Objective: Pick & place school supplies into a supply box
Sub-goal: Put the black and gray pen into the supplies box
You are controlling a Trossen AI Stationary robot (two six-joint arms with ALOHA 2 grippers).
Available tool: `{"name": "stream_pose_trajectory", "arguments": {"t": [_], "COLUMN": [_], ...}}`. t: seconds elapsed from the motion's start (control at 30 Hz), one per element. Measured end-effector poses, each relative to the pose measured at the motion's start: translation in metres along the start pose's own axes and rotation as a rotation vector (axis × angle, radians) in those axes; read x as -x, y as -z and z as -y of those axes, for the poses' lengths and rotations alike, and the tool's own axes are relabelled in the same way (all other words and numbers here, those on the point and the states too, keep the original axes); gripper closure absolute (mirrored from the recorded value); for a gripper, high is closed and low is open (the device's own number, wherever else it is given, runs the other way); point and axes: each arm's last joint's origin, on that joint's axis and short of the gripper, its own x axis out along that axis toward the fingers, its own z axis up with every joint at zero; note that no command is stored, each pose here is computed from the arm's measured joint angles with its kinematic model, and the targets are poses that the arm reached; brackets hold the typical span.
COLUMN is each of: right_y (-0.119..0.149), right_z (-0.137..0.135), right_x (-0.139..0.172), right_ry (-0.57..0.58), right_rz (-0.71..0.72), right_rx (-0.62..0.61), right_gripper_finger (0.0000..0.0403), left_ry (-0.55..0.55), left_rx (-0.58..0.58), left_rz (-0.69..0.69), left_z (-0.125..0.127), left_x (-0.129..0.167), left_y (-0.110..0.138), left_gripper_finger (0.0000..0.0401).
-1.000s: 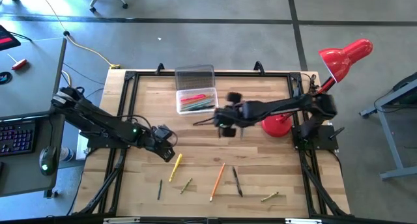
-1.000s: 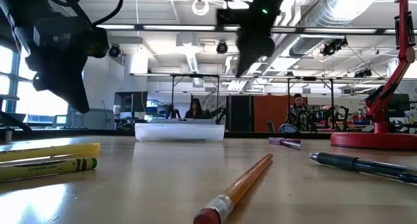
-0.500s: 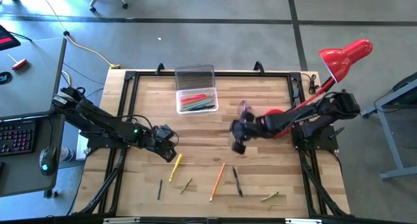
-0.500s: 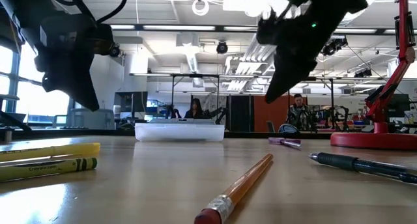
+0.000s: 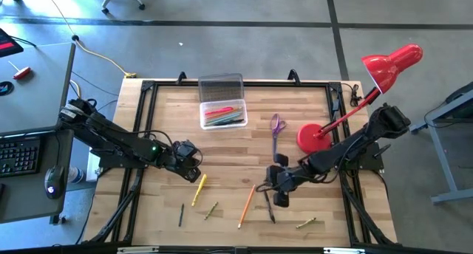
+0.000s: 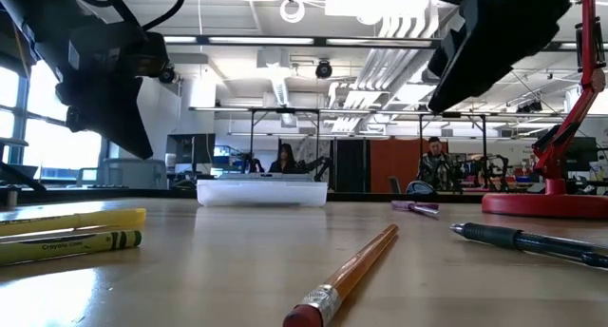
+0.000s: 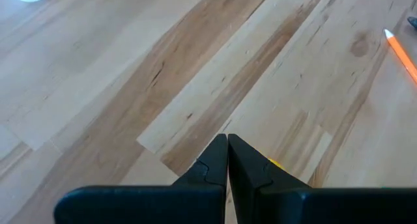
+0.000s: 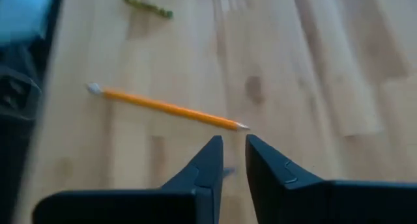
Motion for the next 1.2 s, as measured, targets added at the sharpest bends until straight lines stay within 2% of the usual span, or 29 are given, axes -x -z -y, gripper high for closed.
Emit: {"name": "stream_pose_trajectory", "arguments": {"t": [0.1,0.27,0.47,0.67,1.0,1.2], "right_y": [0.000,0.004,0.015,0.025,0.026,0.029], "right_z": [-0.002,-0.006,-0.009,-0.013,-0.005,-0.003], "right_x": [-0.001,-0.001,-0.016,-0.037,-0.042,-0.051], "right_ry": [-0.059,-0.093,-0.058,-0.031,0.038,0.037], "right_rz": [-0.031,-0.073,-0.132,-0.173,-0.174,-0.199], "right_rx": [-0.106,-0.170,-0.292,-0.432,-0.491,-0.499], "right_gripper_finger": [0.0342,0.0318,0.0292,0.0290,0.0291,0.0291], "left_ry": [0.005,0.009,0.027,0.028,0.041,0.041], "left_rx": [0.008,0.018,0.032,0.032,0.031,0.029], "left_rz": [0.012,0.044,0.071,0.071,0.048,0.048], "left_z": [0.001,0.002,0.005,0.005,0.005,0.005], "left_x": [0.000,0.000,0.000,0.000,0.000,0.000], "left_y": [-0.001,-0.002,-0.004,-0.004,-0.004,-0.004], "left_gripper_finger": [0.0361,0.0361,0.0361,0.0361,0.0361,0.0361]}}
